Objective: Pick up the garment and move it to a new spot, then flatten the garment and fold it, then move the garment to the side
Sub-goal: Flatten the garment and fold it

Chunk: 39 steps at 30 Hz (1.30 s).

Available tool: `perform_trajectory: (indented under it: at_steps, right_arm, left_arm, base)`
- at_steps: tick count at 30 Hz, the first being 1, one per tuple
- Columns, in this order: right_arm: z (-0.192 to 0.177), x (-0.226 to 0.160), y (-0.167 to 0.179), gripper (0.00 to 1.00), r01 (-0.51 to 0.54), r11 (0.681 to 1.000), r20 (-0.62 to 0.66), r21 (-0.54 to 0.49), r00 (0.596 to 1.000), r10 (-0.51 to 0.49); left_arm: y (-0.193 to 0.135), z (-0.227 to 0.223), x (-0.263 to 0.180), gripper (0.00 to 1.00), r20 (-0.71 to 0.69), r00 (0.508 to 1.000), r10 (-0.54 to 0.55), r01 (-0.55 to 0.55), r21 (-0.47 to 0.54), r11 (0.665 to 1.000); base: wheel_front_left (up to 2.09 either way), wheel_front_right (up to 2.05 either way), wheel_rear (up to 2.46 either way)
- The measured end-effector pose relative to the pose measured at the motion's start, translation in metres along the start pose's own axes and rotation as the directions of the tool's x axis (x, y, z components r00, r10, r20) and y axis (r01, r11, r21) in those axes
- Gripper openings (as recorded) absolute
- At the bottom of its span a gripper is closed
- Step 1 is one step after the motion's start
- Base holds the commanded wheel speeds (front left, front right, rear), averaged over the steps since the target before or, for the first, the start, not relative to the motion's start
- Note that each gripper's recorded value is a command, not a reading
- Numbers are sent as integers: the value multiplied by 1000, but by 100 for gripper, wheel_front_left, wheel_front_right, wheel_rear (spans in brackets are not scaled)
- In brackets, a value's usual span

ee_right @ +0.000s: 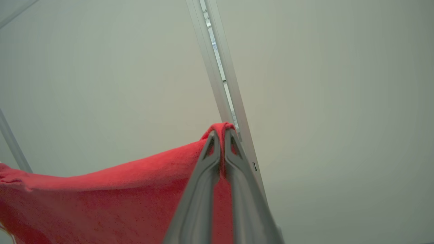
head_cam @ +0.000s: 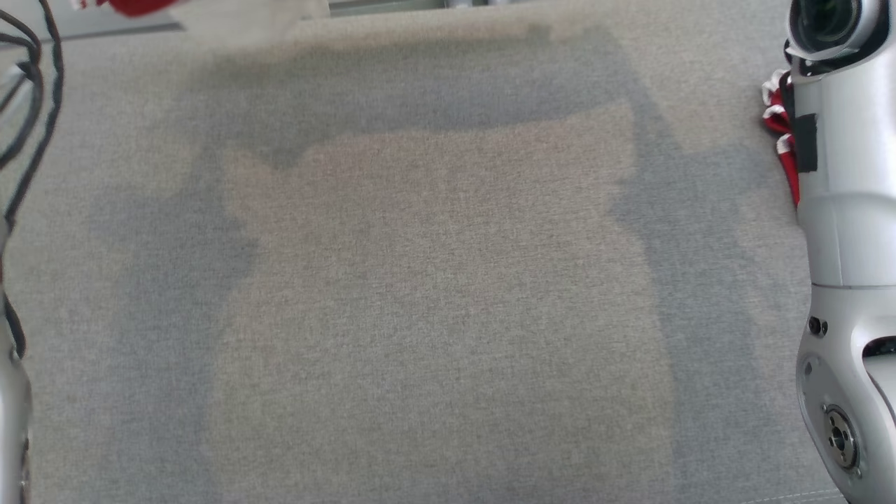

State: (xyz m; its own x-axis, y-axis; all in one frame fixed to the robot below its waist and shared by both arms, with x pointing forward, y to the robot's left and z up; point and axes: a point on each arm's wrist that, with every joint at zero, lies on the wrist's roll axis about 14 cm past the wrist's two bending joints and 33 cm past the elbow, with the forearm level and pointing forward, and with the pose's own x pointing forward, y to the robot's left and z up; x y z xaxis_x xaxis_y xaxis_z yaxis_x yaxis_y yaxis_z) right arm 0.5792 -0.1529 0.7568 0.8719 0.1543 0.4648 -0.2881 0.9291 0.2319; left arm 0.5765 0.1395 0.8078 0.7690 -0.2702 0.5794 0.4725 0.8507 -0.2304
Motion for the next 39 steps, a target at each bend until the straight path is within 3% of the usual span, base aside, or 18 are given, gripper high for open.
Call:
perform_trajectory:
  at_steps: [6,10,15,22,32,39]
  right_arm:
    - [-97,-20,-21,0,38,999,-191,12,981,-35]
    - [-168,-61,-35,0,71,997,-352,22,934,-59]
    - [-224,-111,-30,0,90,993,-472,75,880,-44]
    - [-243,-167,-41,0,129,989,-536,76,841,-69]
    - [-233,-225,-50,0,210,974,-548,89,826,-128]
    - [-223,-265,-36,0,238,966,-562,105,816,-140]
  left_arm:
    - [26,-81,-43,0,-149,988,50,-63,-83,995]
    - [35,-128,-100,0,-246,965,89,-130,-157,979]
    - [39,-154,-171,0,-329,934,140,-214,-200,956]
    - [20,-166,-240,0,-432,883,183,-298,-216,930]
    - [-9,-177,-326,0,-571,775,271,-471,-235,851]
    - [-22,-181,-374,0,-634,703,322,-565,-224,794]
  base:
    - [0,0,0]
    - [0,0,0]
    - [0,0,0]
    - [0,0,0]
    - [0,0,0]
    - [0,0,0]
